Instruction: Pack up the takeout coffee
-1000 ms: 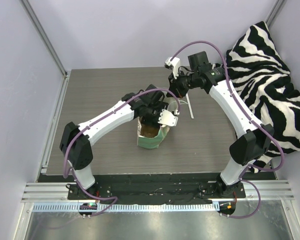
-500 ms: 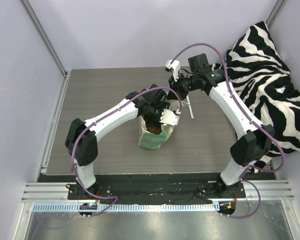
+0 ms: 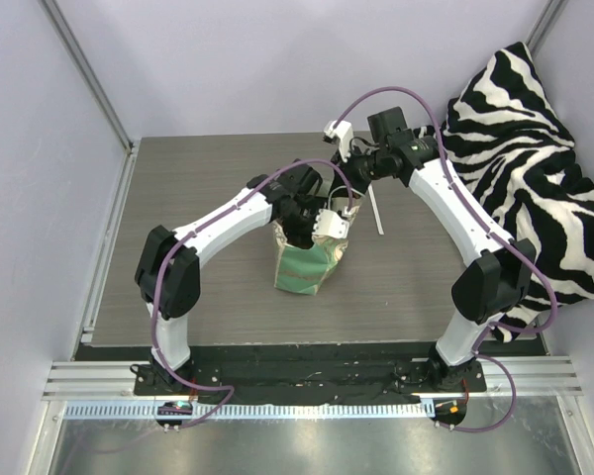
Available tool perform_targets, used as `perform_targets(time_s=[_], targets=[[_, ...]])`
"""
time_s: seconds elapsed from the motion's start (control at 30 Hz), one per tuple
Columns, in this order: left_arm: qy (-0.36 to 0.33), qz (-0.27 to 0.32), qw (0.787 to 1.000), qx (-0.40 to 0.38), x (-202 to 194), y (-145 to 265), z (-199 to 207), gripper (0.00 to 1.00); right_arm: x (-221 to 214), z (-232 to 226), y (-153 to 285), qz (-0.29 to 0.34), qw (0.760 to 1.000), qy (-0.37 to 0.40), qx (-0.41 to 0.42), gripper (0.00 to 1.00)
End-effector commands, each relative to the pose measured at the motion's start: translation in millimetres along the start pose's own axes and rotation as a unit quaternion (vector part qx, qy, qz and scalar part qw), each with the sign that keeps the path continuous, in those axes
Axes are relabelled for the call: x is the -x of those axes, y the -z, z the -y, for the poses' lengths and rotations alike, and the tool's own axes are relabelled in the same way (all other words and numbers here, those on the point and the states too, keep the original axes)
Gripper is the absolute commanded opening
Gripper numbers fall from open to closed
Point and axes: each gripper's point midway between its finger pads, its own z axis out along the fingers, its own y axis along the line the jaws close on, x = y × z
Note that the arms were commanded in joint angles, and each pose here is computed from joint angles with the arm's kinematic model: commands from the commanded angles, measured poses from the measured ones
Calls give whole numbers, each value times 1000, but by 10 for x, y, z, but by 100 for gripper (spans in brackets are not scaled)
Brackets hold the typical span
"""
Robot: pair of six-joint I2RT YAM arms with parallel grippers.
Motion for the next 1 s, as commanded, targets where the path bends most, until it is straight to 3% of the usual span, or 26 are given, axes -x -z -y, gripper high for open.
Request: perform_targets(time_s=[0.0,0.17,0.23,0.37,0.57,0.8,0.87,0.97], targets=[[58,-82,985,-139,-678,-479,692,23,288,-130,115,42,999,14,20,1],[62,-86,984,-145,-741,-549,718,25,251,-85,70,34,999,10,16,1],[68,-79,986,-131,-702,-528,643,32,260,-73,74,33,999,12,14,1],[80,-54,991,-90,-529,-341,420,58,277,-65,94,34,999,16,10,1],[79,-22,996,-35,-255,22,127,77,239,-25,95,26,1000,15,-2,1],[56,-15,998,-1,-69,248,10,88,208,41,84,19,1000,9,-17,1],[54,-11,998,7,-13,310,-6,98,212,61,86,18,1000,10,-24,1],[56,-2,998,20,74,401,-61,100,219,88,88,18,999,11,-31,1]])
